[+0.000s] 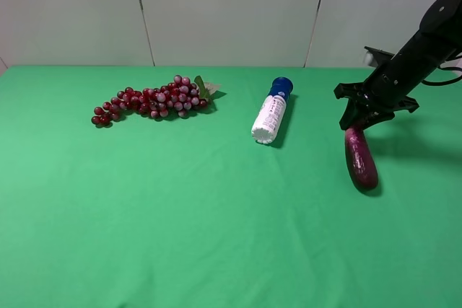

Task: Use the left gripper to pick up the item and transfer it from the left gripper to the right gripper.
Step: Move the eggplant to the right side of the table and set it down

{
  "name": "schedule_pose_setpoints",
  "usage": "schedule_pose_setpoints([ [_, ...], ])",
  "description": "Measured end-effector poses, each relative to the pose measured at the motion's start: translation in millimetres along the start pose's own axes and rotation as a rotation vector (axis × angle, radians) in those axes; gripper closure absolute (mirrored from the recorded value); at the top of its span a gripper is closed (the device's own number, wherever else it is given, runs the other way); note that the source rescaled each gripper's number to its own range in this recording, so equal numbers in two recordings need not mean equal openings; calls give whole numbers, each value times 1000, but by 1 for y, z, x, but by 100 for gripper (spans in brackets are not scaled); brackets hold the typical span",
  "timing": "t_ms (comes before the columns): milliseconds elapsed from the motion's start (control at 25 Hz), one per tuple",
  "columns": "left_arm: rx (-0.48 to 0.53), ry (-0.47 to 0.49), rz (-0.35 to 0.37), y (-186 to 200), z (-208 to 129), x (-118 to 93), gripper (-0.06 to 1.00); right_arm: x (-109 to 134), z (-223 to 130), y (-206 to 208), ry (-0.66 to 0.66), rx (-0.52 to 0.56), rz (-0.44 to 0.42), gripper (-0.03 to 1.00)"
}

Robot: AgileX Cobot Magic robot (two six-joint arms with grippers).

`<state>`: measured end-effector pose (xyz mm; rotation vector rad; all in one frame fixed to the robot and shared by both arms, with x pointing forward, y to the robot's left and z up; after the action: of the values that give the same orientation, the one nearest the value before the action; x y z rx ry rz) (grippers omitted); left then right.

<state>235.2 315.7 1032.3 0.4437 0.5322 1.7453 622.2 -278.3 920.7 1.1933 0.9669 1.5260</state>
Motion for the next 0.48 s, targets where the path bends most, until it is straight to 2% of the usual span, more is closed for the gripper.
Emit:
schedule_pose_setpoints([
  [200, 0, 0, 0, 0, 0, 0, -5, -4, 6, -4, 19, -54, -26, 96],
  [480, 0, 0, 0, 0, 0, 0, -5, -10, 7, -22, 8, -50, -38, 97],
])
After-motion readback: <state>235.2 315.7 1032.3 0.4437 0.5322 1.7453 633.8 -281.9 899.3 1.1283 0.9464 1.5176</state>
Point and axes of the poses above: a point on each arm's last joint axis where the gripper is mounted, y pointing back along that axis away from the gripper, x along the wrist's bending axis when the last joint is at zero, z = x × y, the point moved 1 cm from there along -y, pointing out along that axis toward the gripper, and after that the axes turned 3 degrees about -y, right-handed, at the moved point
